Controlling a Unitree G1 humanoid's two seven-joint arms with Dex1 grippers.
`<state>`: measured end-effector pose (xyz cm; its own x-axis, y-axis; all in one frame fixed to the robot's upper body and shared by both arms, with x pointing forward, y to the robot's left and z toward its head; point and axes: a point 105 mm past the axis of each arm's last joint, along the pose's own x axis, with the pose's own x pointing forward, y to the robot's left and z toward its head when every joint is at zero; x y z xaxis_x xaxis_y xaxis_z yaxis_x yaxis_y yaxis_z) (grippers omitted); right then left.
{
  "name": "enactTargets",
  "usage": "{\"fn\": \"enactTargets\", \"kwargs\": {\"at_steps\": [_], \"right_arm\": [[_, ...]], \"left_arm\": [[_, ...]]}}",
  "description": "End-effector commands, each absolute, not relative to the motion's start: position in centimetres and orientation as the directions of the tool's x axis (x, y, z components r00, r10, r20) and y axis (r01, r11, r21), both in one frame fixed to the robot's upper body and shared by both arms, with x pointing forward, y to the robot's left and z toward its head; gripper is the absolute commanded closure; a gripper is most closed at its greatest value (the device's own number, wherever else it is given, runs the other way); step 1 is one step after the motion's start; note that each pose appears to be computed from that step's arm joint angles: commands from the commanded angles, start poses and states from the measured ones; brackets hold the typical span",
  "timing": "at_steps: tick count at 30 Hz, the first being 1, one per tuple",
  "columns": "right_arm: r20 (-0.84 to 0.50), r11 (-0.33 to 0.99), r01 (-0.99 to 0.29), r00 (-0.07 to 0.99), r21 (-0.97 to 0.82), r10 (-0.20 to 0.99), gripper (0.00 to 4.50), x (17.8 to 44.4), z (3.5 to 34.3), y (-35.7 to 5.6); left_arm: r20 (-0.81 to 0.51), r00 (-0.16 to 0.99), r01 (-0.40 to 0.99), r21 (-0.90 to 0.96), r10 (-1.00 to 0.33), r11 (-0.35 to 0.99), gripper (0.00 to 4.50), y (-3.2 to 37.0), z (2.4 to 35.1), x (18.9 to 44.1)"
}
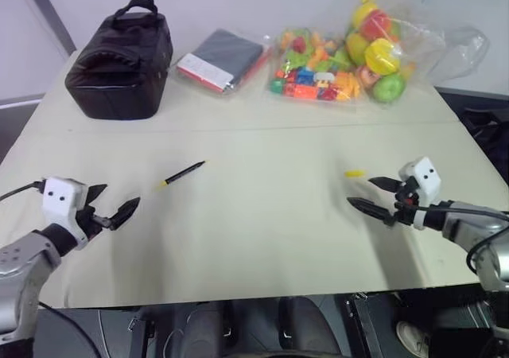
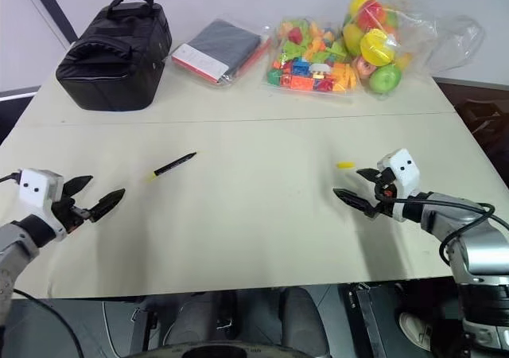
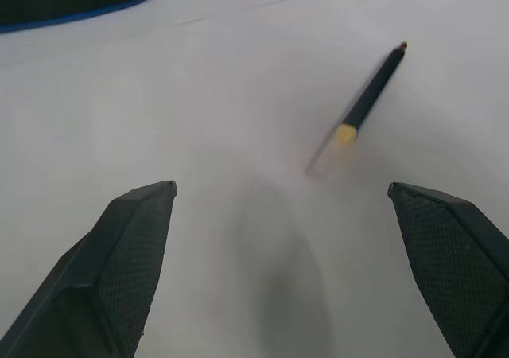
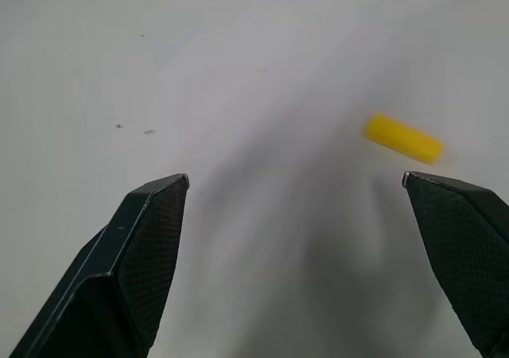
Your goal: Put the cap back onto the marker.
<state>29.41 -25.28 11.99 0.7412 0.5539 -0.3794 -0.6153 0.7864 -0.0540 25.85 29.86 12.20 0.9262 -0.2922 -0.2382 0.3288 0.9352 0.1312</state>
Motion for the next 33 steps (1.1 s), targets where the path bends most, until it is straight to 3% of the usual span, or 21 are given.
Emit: {"fn": "enactTargets", "kwargs": {"at_steps": [1,25,33], "right_arm": [[-0.351,0.787,-0.609,0.762,-0.101,0.545,0.04,29.6,13.9,-26.2],[-0.348,0.780,-0.617,0.757,-0.103,0.553,0.04,29.7,13.4,-25.7],[-0.336,0.704,-0.690,0.712,-0.171,0.616,0.04,29.9,15.8,-23.6]], "left_arm": [[-0.232,0.922,0.349,0.157,-0.309,0.924,0.00,30.2,13.3,25.5],[-0.221,0.907,0.399,0.174,-0.359,0.900,0.00,29.7,13.6,26.2],[-0.284,0.825,0.560,0.287,-0.489,0.777,0.00,28.8,15.3,28.5]]}}
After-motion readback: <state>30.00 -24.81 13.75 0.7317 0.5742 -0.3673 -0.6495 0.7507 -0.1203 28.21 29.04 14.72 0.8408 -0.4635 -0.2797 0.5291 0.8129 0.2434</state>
